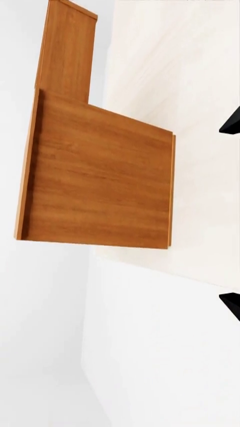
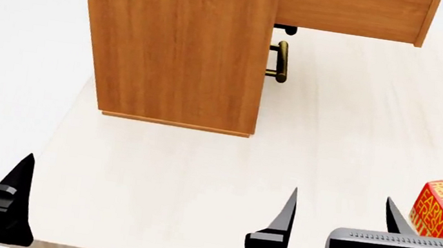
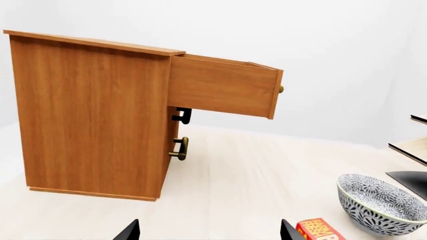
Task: Close the top drawer of the cabinet.
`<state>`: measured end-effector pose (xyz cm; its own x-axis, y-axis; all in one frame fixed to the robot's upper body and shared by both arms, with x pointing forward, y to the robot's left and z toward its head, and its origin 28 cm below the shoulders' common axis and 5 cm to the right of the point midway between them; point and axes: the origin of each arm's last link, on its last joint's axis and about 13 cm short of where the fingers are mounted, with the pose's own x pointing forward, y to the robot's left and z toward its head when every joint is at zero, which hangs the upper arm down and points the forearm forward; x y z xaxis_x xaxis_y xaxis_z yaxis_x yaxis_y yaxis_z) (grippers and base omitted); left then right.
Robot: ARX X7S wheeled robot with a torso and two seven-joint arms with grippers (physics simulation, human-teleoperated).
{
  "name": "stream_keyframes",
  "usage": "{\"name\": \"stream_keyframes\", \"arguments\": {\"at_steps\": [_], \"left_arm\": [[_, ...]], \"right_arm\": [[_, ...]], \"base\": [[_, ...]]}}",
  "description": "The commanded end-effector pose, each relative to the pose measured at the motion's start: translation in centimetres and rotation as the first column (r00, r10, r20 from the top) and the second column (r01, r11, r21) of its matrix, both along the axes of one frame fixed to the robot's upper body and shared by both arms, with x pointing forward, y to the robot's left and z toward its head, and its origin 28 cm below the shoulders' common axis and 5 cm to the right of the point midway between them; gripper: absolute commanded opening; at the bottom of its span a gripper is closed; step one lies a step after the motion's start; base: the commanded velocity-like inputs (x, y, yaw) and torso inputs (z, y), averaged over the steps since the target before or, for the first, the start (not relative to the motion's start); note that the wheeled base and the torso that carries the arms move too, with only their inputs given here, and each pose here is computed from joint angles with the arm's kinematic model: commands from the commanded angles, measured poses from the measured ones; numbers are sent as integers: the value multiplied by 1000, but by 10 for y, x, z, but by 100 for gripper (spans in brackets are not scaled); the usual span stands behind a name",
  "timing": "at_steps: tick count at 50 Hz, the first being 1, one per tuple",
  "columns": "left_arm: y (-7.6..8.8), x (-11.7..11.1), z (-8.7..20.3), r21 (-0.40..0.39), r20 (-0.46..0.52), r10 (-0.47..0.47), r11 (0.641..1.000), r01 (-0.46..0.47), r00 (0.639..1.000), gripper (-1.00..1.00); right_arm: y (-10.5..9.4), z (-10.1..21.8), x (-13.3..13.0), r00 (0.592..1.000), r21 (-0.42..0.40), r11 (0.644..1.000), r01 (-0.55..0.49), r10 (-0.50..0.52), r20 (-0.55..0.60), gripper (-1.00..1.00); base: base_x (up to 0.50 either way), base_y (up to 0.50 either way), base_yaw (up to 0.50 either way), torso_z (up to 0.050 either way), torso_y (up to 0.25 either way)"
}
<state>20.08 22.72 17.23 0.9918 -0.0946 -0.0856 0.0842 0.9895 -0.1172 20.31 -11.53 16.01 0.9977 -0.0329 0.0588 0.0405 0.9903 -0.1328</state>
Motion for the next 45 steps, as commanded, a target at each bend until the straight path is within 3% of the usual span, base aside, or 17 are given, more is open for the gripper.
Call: {"name": "stream_keyframes", "arguments": {"at_steps": [1,10,45], "left_arm": [[-1,0,-1,-1,-1,-3,1000,3,1000,100],[0,0,-2,1,4,0,1000,0,1000,100],[0,1,-4,-4,0,-1,1000,1,1000,100]], "right_arm": [[0,-2,-1,1000,0,1000,5,-5,-10,100],[0,-5,0,999,67,998,-21,22,-25,100],[-2,-4,1,1000,53,998,18,-18,5,100]], "base": [[0,0,0,0,0],[22,0,0,0,0],[500,0,0,0,0]]}}
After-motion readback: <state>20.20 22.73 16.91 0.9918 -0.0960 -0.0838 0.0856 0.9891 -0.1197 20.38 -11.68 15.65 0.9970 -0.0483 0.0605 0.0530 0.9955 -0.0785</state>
